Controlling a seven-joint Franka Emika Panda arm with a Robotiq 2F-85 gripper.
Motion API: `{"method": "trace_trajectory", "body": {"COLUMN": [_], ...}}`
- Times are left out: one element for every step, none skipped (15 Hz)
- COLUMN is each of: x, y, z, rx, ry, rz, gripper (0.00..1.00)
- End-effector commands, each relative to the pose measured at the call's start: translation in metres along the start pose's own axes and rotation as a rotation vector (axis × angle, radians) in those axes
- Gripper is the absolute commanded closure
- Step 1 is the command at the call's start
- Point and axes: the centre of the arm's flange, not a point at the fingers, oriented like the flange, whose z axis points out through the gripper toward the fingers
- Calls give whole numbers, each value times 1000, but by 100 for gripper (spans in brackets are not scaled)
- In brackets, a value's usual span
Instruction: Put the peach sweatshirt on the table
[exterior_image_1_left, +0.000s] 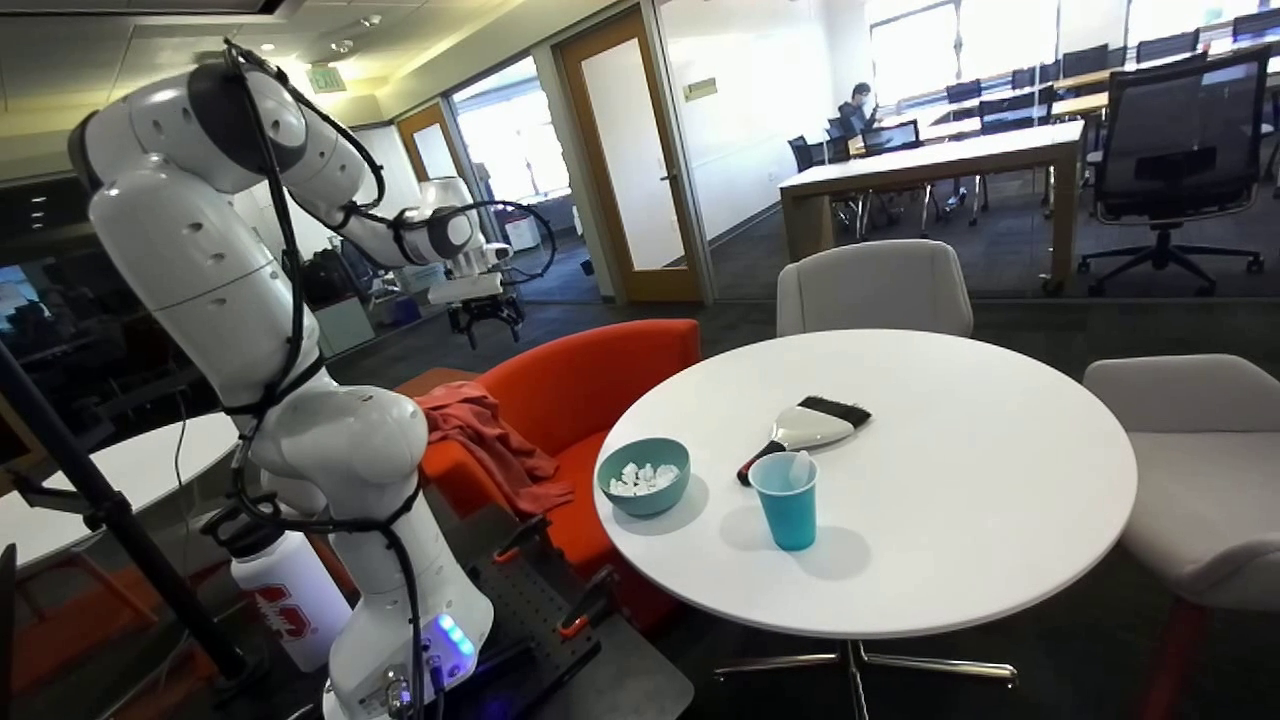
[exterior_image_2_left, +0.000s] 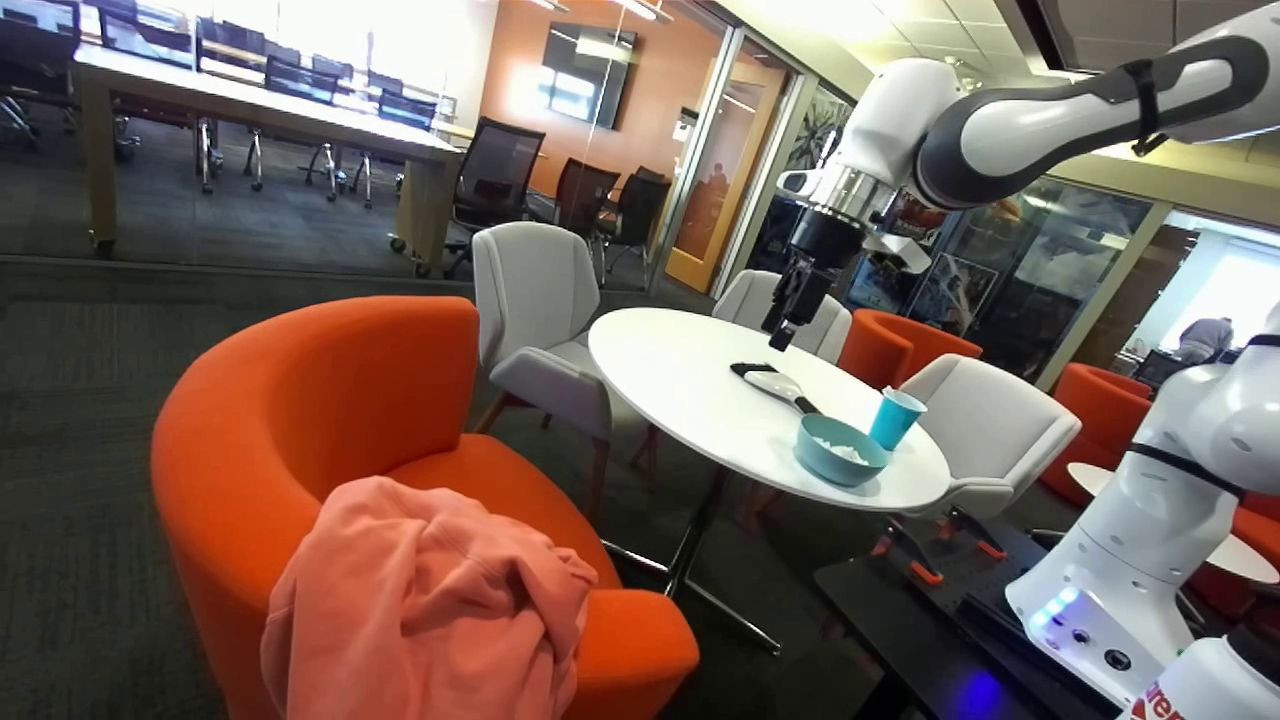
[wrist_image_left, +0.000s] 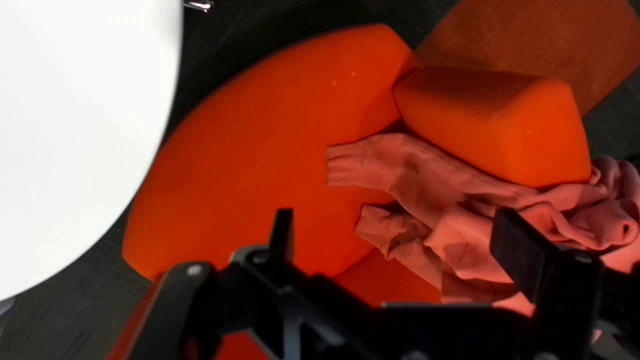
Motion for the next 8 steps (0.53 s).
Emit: {"method": "trace_trajectory", "body": {"x": [32, 39, 44, 50, 54, 59, 63, 69], "y": [-50, -65, -78, -92, -105, -119, -132, -144], "z": [40, 50, 60, 69, 78, 87, 95, 103], "rx": [-7, -2, -1, 22, 50, 88, 116, 142], "ry": [81, 113, 137, 161, 172, 176, 174, 173], "rz": [-25, -37, -46, -54, -59, -68, -83, -103], "gripper": [0, 0, 0, 0, 0, 0, 0, 0]}}
